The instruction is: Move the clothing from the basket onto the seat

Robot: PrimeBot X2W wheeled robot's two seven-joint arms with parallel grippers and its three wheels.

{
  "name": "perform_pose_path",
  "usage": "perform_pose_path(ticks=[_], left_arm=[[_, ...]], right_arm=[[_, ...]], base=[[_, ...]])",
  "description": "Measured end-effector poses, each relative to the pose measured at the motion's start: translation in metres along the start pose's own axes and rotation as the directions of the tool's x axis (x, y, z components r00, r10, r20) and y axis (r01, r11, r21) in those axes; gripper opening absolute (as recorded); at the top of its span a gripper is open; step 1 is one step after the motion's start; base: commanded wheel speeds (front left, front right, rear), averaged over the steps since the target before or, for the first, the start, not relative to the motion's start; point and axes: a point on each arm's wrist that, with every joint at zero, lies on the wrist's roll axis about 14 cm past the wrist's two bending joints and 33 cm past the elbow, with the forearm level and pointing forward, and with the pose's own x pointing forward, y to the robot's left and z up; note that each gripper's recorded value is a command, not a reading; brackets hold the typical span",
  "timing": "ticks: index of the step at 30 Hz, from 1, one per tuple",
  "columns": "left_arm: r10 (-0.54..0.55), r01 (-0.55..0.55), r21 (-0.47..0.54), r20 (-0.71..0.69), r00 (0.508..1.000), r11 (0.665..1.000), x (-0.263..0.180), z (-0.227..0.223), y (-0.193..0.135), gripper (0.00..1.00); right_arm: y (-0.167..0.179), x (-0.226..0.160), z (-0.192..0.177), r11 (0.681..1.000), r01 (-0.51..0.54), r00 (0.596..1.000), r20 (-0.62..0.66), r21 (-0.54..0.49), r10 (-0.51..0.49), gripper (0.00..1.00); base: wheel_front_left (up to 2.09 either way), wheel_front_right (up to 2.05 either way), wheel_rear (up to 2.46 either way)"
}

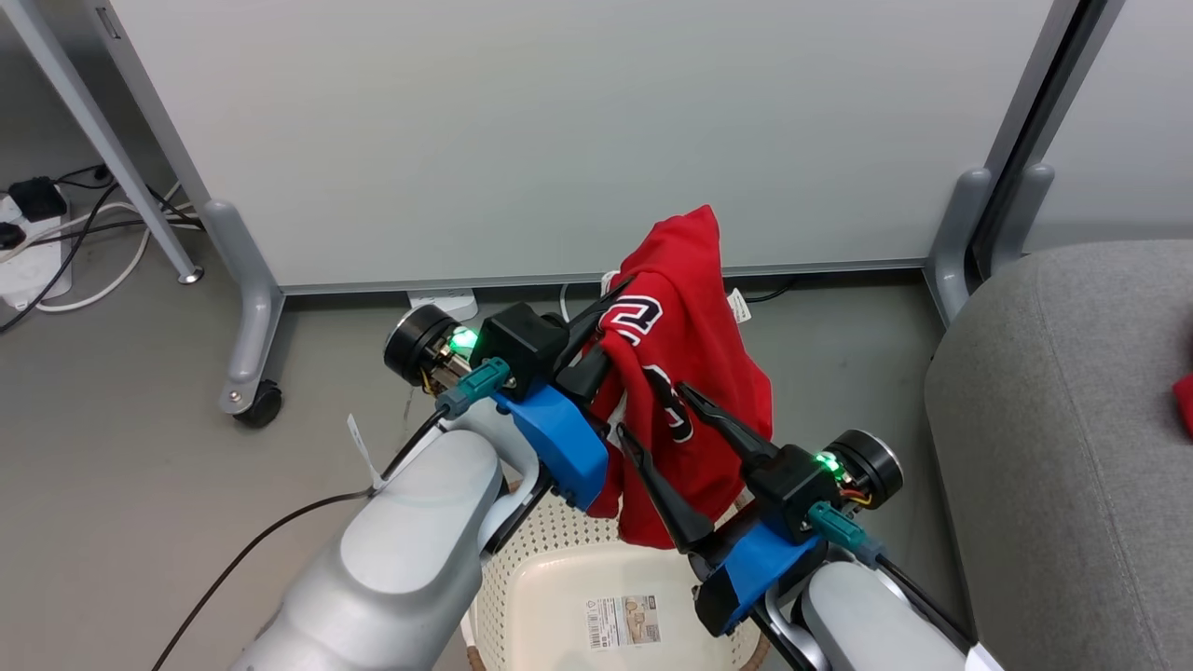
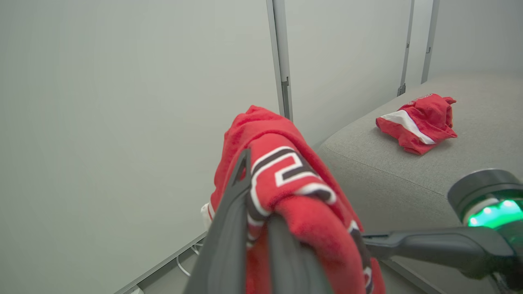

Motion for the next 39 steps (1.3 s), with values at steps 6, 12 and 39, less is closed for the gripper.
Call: perform_pose_path(ticks=[6,12,39], left_arm=[[0.0,0.0,-0.003,-0.002,1.0,1.0,0.003,-0.002,0.002,0.0],[0.0,0.0,-0.01,0.0,1.0,1.0,0.009,-0.003,0.006,0.0],[-0.004,0.004,-0.027,-0.004,1.0,1.0,0.015,-0.007,0.006,0.0]], right_arm=[[-0.005,0.013,-0.005,1.0,0.002,1.0,-0.016,0.007,-0.002,1.0],[-0.011,0.025,-0.007,0.999,0.004,1.0,-0.017,0.04,-0.003,1.0],[-0.025,0.041,-0.015,0.996,0.018,0.999,-0.048,0.086,-0.014,0.0]], base=[[0.0,0.0,0.0],[0.0,0.0,0.0],[0.0,0.0,0.0]])
